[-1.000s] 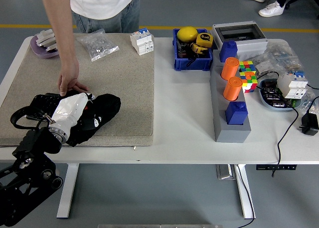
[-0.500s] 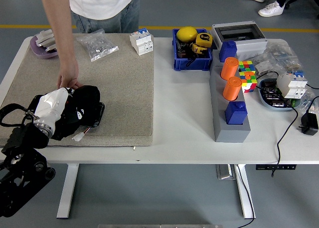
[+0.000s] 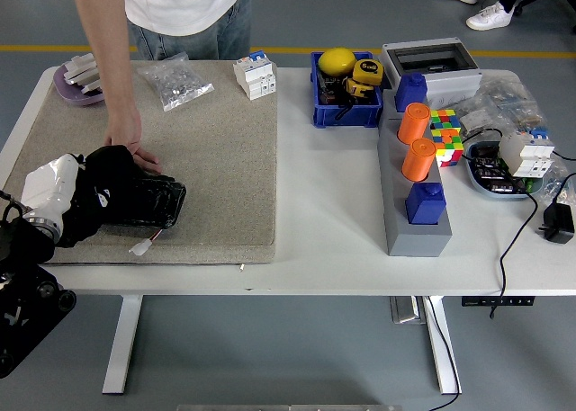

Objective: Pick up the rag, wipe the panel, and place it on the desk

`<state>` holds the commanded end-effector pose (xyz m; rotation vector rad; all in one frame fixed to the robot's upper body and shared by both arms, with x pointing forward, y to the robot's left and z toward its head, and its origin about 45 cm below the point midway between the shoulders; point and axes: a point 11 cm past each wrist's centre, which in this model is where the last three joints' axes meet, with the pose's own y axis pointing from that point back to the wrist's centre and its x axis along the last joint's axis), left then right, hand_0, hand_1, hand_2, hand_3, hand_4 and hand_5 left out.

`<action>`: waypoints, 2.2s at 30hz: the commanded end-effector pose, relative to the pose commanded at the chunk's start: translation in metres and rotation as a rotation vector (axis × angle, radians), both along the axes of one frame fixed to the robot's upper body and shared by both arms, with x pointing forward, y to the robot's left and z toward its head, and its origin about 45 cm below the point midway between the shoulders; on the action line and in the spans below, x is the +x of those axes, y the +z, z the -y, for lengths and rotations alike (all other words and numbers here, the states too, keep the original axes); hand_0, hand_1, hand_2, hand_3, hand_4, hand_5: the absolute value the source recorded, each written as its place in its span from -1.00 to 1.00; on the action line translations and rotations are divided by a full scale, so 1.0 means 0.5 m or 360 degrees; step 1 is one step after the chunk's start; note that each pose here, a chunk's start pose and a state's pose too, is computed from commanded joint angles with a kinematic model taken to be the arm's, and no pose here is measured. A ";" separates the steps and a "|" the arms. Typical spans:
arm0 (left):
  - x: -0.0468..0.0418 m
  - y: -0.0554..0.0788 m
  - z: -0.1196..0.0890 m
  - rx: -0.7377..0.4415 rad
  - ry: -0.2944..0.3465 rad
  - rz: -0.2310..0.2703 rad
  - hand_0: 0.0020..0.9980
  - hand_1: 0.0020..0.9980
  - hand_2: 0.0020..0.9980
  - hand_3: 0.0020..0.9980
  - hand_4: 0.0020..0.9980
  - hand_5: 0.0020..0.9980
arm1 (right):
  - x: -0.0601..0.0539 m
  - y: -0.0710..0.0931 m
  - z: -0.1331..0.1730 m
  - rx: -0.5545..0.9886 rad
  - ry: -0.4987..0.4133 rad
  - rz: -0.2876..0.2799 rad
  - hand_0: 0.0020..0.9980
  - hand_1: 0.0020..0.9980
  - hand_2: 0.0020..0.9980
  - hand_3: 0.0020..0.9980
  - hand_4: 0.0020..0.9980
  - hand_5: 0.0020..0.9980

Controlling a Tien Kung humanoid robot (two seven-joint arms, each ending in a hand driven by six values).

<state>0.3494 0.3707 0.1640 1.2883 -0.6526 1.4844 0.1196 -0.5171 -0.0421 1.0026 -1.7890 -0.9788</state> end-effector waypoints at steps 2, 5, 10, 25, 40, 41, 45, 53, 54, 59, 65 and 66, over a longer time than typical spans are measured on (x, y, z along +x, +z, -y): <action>0.000 0.000 -0.013 0.0012 0.0030 0.0002 -0.50 -0.37 0.09 0.05 -0.33 -1.00 | 0.000 0.000 0.000 0.0000 0.0001 -0.0001 0.61 0.39 0.41 0.36 1.00 0.45; 0.000 0.003 -0.030 0.0028 0.0072 0.0003 -0.50 -0.37 0.09 0.05 -0.33 -1.00 | -0.001 0.000 0.000 0.0002 0.0001 -0.0002 0.61 0.39 0.41 0.36 1.00 0.45; 0.002 0.014 -0.067 0.0059 0.0158 0.0028 -0.50 -0.37 0.09 0.06 -0.32 -1.00 | 0.000 0.000 -0.001 0.0003 0.0002 -0.0002 0.61 0.39 0.41 0.36 1.00 0.46; 0.000 0.035 -0.171 0.0116 0.0344 0.0068 -0.50 -0.37 0.09 0.06 -0.31 -1.00 | 0.004 0.001 -0.002 0.0003 0.0001 0.0006 0.61 0.39 0.42 0.36 1.00 0.46; 0.030 0.020 -0.238 -0.0018 0.0256 0.0150 -0.32 -0.19 0.10 0.08 -0.31 -1.00 | 0.018 0.003 -0.007 0.0003 0.0007 0.0028 0.62 0.39 0.41 0.36 1.00 0.47; 0.030 0.017 -0.244 -0.0036 0.0252 0.0148 -0.32 -0.19 0.10 0.08 -0.31 -1.00 | 0.018 0.003 -0.007 0.0003 0.0008 0.0027 0.62 0.39 0.41 0.36 1.00 0.47; 0.029 0.008 -0.259 -0.0056 0.0247 0.0127 -0.22 0.00 0.13 0.08 -0.27 -1.00 | 0.018 0.003 -0.007 0.0004 0.0009 0.0027 0.62 0.39 0.41 0.36 1.00 0.47; 0.027 -0.005 -0.266 -0.0078 0.0217 0.0065 0.03 0.23 0.20 0.10 -0.11 -1.00 | 0.021 0.003 -0.008 0.0002 0.0012 0.0030 0.62 0.39 0.41 0.36 1.00 0.46; 0.027 -0.006 -0.266 -0.0077 0.0213 0.0054 0.03 0.23 0.20 0.10 -0.11 -1.00 | 0.021 0.003 -0.008 0.0001 0.0013 0.0029 0.62 0.39 0.41 0.36 1.00 0.46; 0.031 -0.003 -0.260 -0.0059 0.0186 0.0027 0.40 0.52 0.31 0.13 0.17 -1.00 | 0.021 0.004 -0.007 -0.0001 0.0014 0.0027 0.62 0.39 0.41 0.35 1.00 0.47; 0.032 -0.002 -0.260 -0.0034 0.0180 0.0007 0.55 0.58 0.41 0.15 0.37 -1.00 | 0.021 0.005 -0.005 -0.0007 0.0013 0.0028 0.62 0.39 0.41 0.35 1.00 0.47; 0.032 -0.002 -0.260 -0.0033 0.0181 0.0002 0.55 0.58 0.41 0.15 0.37 -1.00 | 0.021 0.005 -0.004 -0.0009 0.0012 0.0029 0.62 0.39 0.41 0.35 1.00 0.47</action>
